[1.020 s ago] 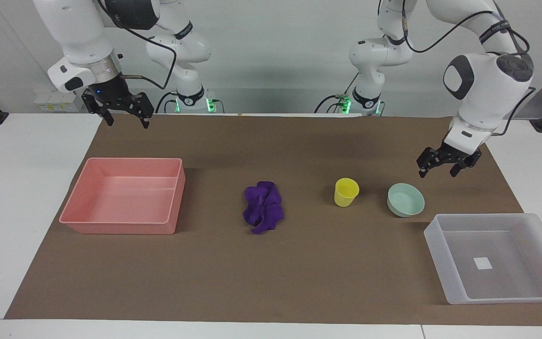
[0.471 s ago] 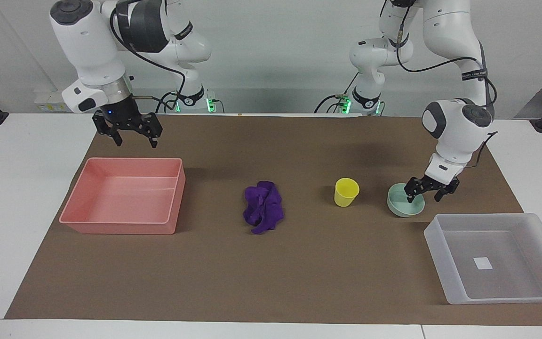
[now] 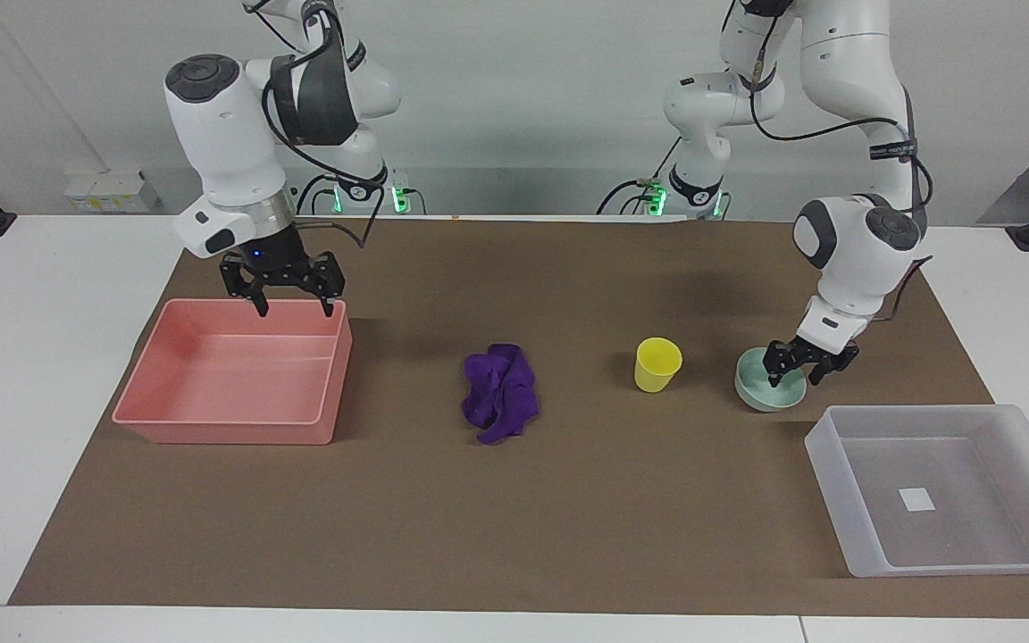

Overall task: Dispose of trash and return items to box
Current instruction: 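Grasp the green bowl rim with the left gripper while the right gripper reaches the cloth, then lift the bowl into the clear bin while the right gripper grasps the cloth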

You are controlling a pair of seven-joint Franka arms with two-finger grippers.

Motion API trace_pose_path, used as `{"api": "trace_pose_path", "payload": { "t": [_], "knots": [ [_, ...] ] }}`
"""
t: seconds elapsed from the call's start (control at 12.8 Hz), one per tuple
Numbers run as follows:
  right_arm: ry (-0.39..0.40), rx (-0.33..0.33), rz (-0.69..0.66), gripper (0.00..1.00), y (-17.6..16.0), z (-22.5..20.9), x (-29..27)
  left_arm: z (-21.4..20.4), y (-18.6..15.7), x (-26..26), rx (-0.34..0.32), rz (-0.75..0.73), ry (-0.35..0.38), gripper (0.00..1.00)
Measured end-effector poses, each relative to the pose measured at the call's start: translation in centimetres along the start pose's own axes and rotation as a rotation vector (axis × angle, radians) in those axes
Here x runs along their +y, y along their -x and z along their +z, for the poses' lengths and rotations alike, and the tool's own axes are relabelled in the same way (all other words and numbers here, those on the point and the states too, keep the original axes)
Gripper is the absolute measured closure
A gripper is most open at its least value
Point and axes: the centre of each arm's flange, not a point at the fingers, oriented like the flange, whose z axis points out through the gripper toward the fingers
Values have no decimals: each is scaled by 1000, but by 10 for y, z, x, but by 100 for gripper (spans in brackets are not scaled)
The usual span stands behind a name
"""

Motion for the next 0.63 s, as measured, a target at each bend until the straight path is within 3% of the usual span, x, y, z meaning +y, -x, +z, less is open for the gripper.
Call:
{"api": "trace_pose_path", "payload": {
  "t": [0.08, 0.16, 0.39, 0.63],
  "knots": [
    [-3, 4, -15, 0, -2, 19, -10, -2, -1, 1, 2, 0, 1, 92],
    [-11, 8, -28, 0, -4, 36, -24, -10, -1, 3, 4, 5, 2, 96],
    [-43, -1, -25, 0, 3, 71, -81, -44, -1, 3, 4, 5, -2, 97],
    [-143, 19, 29, 0, 6, 69, -115, -86, -9, 1, 10, 1, -5, 97]
  ]
}}
